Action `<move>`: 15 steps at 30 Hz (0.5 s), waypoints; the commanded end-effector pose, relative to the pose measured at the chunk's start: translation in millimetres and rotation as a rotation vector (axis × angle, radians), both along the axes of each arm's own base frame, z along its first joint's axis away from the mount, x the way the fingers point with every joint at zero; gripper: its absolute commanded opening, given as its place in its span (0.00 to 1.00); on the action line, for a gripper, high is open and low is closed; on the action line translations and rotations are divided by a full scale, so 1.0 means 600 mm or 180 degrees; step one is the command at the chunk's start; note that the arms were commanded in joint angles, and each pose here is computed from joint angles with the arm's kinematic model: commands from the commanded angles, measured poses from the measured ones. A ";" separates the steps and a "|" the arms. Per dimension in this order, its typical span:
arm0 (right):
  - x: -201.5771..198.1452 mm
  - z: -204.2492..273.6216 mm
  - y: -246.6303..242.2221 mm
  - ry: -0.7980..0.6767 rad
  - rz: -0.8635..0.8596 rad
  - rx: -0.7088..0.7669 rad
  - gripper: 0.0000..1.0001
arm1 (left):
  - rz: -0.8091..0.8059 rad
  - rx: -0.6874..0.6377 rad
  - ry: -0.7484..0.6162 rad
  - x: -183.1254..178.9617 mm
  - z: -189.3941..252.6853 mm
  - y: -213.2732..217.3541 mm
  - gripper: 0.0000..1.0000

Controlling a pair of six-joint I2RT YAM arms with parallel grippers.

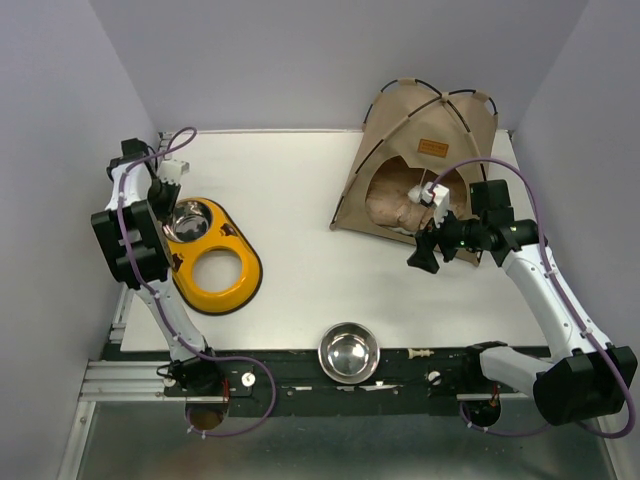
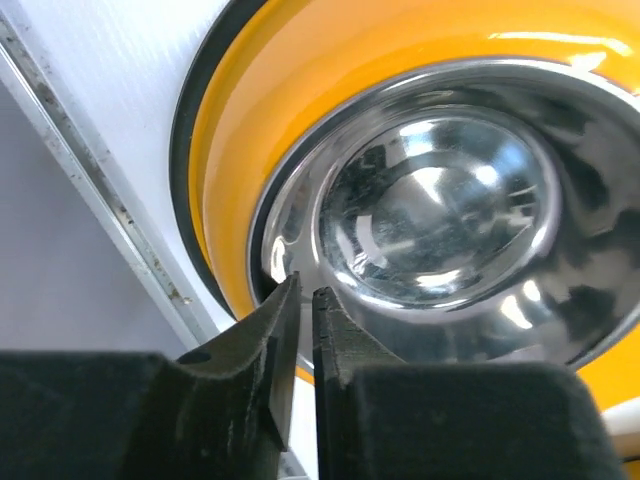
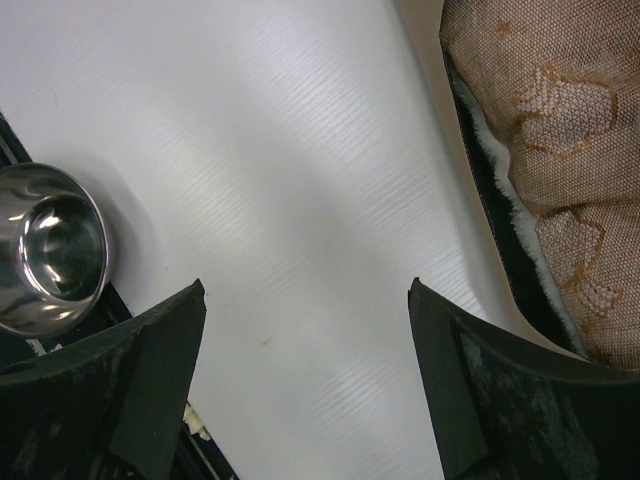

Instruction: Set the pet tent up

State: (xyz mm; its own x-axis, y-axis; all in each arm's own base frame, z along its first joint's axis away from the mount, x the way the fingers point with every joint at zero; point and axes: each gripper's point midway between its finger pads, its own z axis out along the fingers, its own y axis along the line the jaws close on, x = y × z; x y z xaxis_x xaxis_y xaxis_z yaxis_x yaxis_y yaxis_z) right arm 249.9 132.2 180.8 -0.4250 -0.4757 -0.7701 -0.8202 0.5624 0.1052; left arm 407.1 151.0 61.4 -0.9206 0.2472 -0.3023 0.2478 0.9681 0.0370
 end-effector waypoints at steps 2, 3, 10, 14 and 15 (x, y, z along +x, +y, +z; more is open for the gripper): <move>-0.009 0.001 0.002 0.0049 0.0034 -0.0003 0.90 | -0.0489 -0.0337 -0.0560 0.016 0.113 -0.085 0.47; -0.009 0.002 0.002 0.0047 0.0028 -0.0004 0.90 | -0.0720 -0.0427 -0.0670 0.013 0.133 -0.127 0.59; -0.016 0.008 0.002 0.0045 -0.0005 0.0043 0.90 | -0.2420 -0.1085 -0.0926 -0.127 0.215 -0.461 0.93; -0.020 0.004 -0.004 0.0008 -0.0051 -0.0010 0.90 | -0.3315 -0.1348 -0.0814 -0.266 0.175 -0.640 0.99; -0.021 0.003 -0.005 0.0013 -0.0057 -0.0025 0.90 | -0.3492 -0.1391 -0.0789 -0.301 0.160 -0.678 0.99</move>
State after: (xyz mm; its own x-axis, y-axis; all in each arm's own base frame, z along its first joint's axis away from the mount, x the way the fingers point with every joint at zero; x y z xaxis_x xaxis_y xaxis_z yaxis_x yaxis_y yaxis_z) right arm 244.4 131.2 184.6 -0.4250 -0.4722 -0.7723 -0.8179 0.5659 0.1042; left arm 310.4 -179.0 197.0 -0.2706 0.6701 -0.6912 0.9114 0.4096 0.0403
